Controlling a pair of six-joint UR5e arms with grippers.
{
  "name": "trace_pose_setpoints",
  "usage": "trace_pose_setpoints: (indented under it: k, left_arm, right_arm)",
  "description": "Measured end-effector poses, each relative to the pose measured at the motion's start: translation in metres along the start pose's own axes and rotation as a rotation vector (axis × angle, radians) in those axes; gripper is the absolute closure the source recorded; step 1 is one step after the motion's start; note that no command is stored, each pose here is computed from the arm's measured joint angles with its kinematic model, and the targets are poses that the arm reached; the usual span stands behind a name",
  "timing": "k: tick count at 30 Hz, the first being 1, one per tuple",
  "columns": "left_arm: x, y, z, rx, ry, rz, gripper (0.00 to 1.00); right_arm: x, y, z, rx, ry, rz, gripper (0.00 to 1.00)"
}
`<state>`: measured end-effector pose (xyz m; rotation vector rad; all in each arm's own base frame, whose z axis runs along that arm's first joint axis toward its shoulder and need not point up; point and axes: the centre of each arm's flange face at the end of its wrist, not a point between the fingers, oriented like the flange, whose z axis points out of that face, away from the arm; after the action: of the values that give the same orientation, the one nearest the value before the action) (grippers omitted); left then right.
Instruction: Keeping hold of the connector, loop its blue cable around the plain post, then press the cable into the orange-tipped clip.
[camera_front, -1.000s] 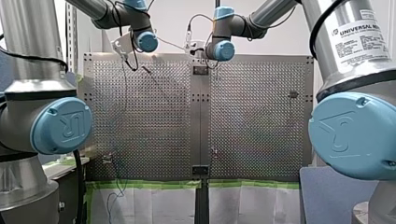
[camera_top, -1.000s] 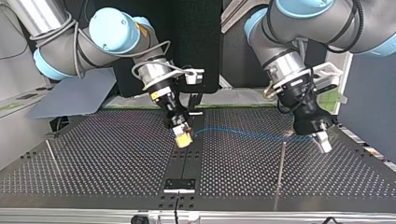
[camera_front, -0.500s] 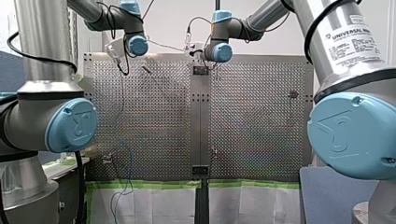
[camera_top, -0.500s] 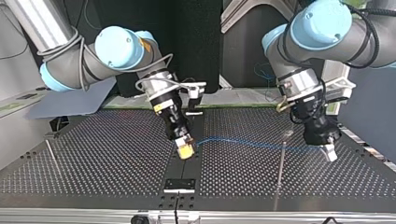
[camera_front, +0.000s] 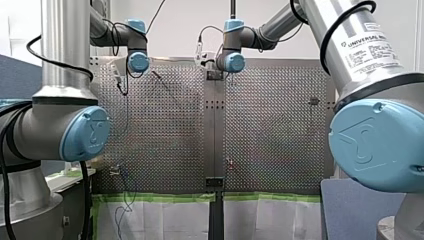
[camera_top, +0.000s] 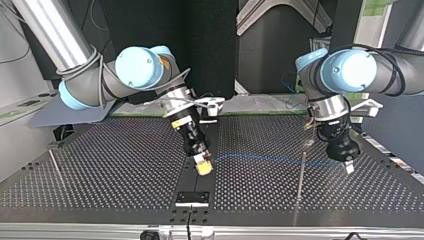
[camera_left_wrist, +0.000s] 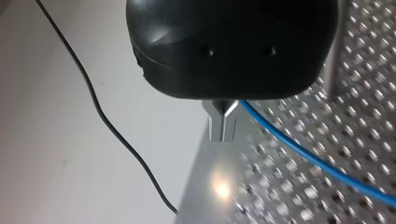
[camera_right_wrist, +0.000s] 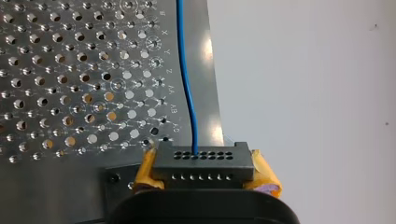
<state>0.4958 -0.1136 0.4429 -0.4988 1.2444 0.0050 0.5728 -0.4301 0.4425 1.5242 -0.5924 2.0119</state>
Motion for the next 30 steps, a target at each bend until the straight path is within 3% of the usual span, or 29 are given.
trace_pose_setpoints:
  k: [9,20,30]
  left_arm:
    - [0.005,0.017,0.026,0.001,0.056,0.042,1.00]
    - [0.004,0.003,0.033,0.110,0.079,0.010,1.00]
    - [0.031,0.000,0.052,0.188,0.141,0.011,1.00]
  right_arm:
    - [-0.010,-0.001,0.014,0.004,-0.003,-0.002,1.00]
    - [-0.026,-0.002,0.022,0.002,-0.009,-0.004,1.00]
    - [-0.028,0.006,0.024,-0.024,-0.002,-0.010,1.00]
